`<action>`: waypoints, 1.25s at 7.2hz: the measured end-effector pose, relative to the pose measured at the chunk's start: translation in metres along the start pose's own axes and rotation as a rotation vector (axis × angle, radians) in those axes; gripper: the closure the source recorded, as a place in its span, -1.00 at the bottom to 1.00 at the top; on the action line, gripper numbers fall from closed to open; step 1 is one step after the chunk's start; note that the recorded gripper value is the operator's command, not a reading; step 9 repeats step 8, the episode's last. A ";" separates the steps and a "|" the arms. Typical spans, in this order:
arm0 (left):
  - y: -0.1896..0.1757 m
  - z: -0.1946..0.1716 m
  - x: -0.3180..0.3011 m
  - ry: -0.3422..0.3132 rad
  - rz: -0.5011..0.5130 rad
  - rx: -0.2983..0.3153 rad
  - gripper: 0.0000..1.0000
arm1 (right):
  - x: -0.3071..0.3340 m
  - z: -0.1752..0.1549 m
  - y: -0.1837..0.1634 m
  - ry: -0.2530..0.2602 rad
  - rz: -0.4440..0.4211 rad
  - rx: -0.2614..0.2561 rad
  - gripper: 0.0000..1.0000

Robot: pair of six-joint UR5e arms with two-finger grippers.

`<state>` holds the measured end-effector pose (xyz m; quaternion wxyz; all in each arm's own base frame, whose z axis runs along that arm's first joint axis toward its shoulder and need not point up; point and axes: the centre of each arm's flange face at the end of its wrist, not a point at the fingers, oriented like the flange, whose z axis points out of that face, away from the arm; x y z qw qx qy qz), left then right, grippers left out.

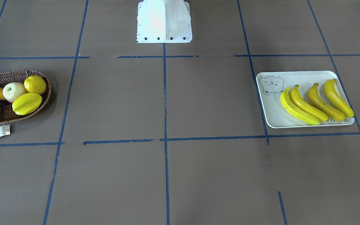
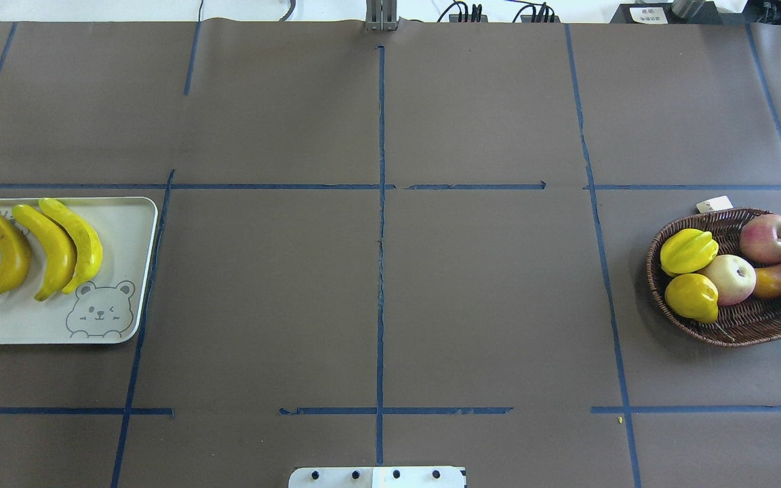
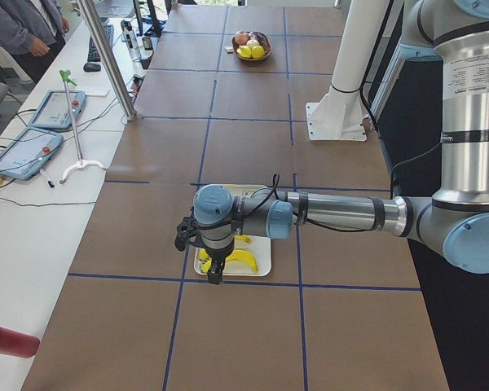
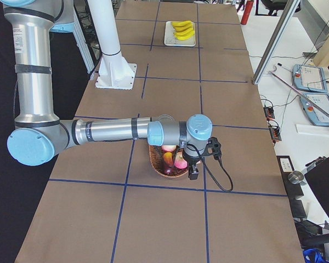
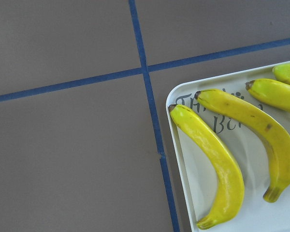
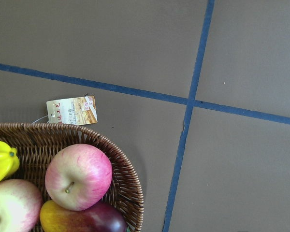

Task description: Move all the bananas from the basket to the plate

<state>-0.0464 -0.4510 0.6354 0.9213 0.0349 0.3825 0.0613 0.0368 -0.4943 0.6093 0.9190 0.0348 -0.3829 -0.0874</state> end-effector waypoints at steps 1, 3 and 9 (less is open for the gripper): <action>0.006 0.002 -0.001 0.000 -0.015 -0.004 -1.00 | 0.000 0.000 0.000 0.000 0.000 0.000 -0.99; 0.011 0.002 0.000 0.000 -0.018 -0.002 -1.00 | 0.000 0.000 0.001 0.000 0.001 -0.001 -0.99; 0.012 0.003 0.000 -0.001 -0.020 -0.003 -1.00 | 0.000 0.000 0.001 0.000 0.000 0.000 -0.99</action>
